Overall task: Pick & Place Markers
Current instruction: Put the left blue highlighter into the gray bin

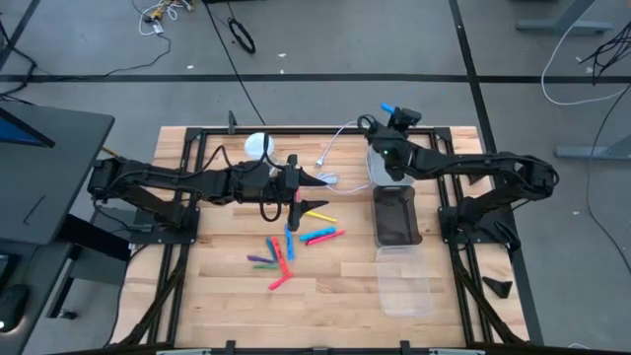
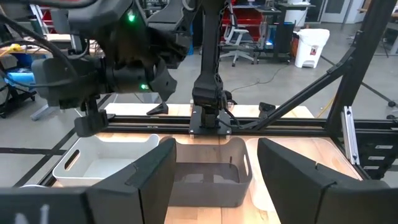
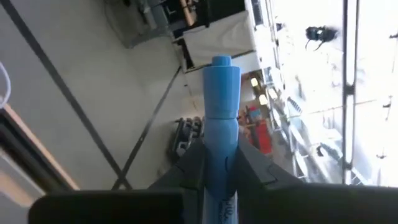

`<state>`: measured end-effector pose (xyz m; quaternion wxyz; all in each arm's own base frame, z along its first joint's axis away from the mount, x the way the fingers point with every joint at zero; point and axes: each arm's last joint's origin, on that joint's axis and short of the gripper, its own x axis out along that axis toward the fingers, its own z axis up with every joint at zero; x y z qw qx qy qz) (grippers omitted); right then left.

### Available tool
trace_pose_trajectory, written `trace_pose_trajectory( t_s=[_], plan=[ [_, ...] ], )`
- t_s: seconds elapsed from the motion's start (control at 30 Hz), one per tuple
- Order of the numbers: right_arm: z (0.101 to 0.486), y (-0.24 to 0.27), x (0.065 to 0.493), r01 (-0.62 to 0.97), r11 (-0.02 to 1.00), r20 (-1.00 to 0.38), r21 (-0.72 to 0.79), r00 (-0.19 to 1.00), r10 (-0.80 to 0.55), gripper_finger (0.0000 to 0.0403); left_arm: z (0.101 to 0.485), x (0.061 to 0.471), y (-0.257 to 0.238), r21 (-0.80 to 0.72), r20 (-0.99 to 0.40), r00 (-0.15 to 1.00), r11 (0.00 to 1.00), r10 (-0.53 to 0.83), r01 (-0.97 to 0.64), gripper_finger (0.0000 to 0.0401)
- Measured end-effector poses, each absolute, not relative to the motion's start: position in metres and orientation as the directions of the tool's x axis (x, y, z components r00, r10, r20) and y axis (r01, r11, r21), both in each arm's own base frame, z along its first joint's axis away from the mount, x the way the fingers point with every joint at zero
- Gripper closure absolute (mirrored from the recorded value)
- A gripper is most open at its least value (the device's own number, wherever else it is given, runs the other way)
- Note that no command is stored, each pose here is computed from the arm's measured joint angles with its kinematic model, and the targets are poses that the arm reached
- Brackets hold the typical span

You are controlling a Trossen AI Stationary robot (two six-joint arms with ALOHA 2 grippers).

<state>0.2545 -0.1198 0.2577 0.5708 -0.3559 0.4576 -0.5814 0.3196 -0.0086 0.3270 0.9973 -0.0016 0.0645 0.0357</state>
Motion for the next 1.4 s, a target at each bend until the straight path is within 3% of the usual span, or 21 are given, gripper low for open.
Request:
trace_pose_trajectory(
  t_s=[0.27, 0.37, 0.67, 0.97, 1.2, 1.4],
  plan=[
    [0.235, -0.118, 0.249, 0.576, 0.333, -0.347, -0.746, 0.091, -0.934, 0.0354, 0.327, 0.32, -0.008, 0.01, -0.129, 0.989, 0.997, 0.071, -0.071, 0.0168],
    [0.229, -0.12, 0.244, 0.662, 0.363, -0.411, -0.656, 0.089, -0.907, 0.0354, 0.327, 0.32, -0.008, 0.01, -0.129, 0.989, 0.997, 0.071, -0.071, 0.0168],
    [0.244, -0.13, 0.23, 0.877, 0.317, -0.606, -0.361, 0.038, -0.794, 0.0354, 0.327, 0.32, -0.008, 0.009, -0.129, 0.989, 0.997, 0.071, -0.071, 0.0168],
    [0.25, -0.155, 0.221, 0.961, 0.267, -0.819, -0.075, 0.093, -0.566, 0.0354, 0.327, 0.32, -0.008, -0.001, -0.123, 0.99, 0.997, 0.071, -0.072, 0.0168],
    [0.216, -0.181, 0.212, 0.976, 0.194, -0.929, -0.103, -0.025, -0.368, 0.0354, 0.328, 0.32, -0.008, -0.002, -0.117, 0.991, 0.997, 0.072, -0.072, 0.0168],
    [0.199, -0.196, 0.21, 0.982, 0.157, -0.948, -0.106, -0.052, -0.315, 0.0354, 0.328, 0.32, -0.008, -0.001, -0.121, 0.99, 0.997, 0.071, -0.072, 0.0168]
  ],
)
